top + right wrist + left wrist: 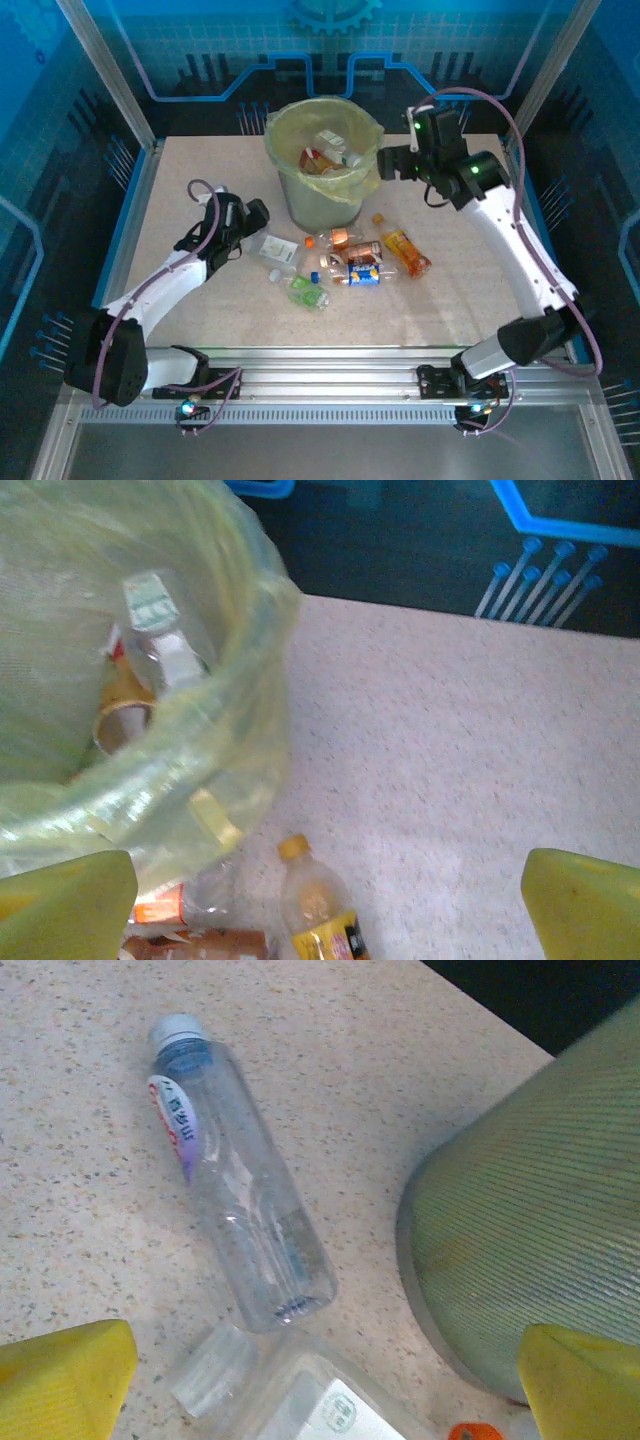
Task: Put the plastic bottles in the bin
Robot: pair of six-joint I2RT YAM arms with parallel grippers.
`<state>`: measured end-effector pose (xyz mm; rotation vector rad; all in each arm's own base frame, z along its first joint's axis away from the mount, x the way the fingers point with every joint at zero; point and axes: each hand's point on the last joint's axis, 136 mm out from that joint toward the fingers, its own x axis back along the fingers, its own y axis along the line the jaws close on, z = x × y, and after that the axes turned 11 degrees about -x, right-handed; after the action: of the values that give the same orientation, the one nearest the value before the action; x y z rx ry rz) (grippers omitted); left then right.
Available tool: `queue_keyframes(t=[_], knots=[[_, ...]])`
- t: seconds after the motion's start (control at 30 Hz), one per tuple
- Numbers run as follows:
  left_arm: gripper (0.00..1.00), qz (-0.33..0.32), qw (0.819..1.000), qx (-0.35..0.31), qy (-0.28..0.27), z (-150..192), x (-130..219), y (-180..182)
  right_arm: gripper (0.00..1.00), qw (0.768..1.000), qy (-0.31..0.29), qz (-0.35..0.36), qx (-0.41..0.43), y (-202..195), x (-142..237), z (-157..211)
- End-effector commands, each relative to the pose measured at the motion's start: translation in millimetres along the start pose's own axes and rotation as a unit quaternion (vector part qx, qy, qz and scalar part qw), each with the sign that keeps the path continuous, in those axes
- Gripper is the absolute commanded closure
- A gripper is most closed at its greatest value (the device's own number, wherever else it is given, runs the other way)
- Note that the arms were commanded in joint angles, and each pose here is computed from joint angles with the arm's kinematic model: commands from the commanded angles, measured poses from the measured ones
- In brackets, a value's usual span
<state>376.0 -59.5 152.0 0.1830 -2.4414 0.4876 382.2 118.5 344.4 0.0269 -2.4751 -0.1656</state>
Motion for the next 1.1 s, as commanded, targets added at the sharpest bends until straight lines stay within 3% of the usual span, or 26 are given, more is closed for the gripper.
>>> queue_keyframes(t=[0.0, 0.5, 1.07], knots=[[0.01, 0.006, 1.000, 0.023, 0.001, -15, -9, 0, 0.00, 0.998, -0.014, 0.029, -0.056, -25, 7, 9], [0.01, -0.023, 0.994, 0.103, 0.029, -39, -77, 41, 0.00, 0.986, 0.072, 0.090, -0.117, -76, 2, 98], [0.02, -0.055, 0.983, 0.159, 0.067, -37, -143, 55, 0.00, 0.982, 0.074, 0.089, -0.146, -86, 7, 100]])
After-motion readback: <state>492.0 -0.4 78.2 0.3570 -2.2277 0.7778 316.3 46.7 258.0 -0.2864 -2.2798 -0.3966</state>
